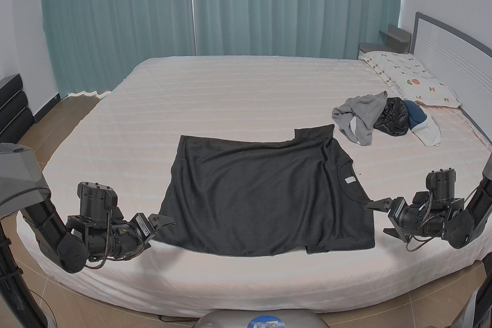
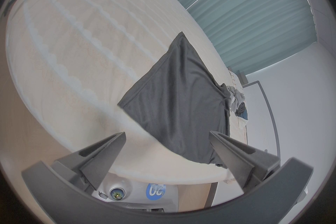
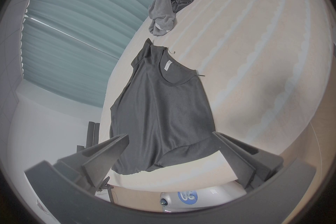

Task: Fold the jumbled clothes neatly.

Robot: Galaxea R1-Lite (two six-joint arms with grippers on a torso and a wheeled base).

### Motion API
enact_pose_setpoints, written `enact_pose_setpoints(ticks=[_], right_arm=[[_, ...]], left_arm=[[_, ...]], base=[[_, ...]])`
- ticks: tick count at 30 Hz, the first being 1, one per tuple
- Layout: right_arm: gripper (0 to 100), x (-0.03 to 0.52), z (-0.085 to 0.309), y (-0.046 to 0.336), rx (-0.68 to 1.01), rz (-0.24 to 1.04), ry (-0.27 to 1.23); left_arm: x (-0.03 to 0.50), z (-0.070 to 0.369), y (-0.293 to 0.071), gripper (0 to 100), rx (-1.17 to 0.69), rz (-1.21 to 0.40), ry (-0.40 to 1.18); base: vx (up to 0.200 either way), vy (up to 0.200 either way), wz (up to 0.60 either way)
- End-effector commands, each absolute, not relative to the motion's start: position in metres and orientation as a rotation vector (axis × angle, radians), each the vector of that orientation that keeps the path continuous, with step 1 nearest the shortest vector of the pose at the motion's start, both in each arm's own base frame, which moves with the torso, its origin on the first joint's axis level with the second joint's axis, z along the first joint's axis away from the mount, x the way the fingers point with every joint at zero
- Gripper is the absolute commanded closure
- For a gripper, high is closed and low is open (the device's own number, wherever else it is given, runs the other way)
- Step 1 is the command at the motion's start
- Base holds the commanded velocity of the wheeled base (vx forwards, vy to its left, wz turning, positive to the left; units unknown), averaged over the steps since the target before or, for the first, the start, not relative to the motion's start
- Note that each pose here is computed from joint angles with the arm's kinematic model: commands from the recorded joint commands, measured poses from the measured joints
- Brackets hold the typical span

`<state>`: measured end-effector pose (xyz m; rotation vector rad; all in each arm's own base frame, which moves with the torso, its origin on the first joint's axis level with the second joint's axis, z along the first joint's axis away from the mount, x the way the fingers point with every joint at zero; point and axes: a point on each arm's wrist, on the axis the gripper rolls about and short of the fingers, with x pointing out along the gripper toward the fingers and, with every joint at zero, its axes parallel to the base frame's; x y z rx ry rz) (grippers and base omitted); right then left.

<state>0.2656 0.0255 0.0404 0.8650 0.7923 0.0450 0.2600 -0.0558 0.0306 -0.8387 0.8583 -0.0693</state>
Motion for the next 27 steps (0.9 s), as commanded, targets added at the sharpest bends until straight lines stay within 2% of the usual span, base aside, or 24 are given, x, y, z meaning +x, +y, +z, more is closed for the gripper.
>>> enact_pose_setpoints(ticks=[1,3,12,27], right_arm=[[0,0.266,0.039,0.026,0.861,0.045,0.798],[0,0.266,0.039,0.025,0.862,0.043,0.794],[0,0.266,0.038,0.026,0.857,0.043,0.798],[0,0.265,0.038,0.027,0.855,0.046,0.803]], left_arm=[[0.26,0.026,-0.056,0,-0.836,-0.06,0.876],[0.259,0.026,-0.057,0,-0.836,-0.064,0.879],[0.261,0.023,-0.057,0,-0.842,-0.049,0.878],[0.267,0.014,-0.047,0,-0.81,0.096,0.829]], base=[[0.0,0.0,0.0],[0.0,0.0,0.0],[0.0,-0.2,0.0],[0.0,0.0,0.0]])
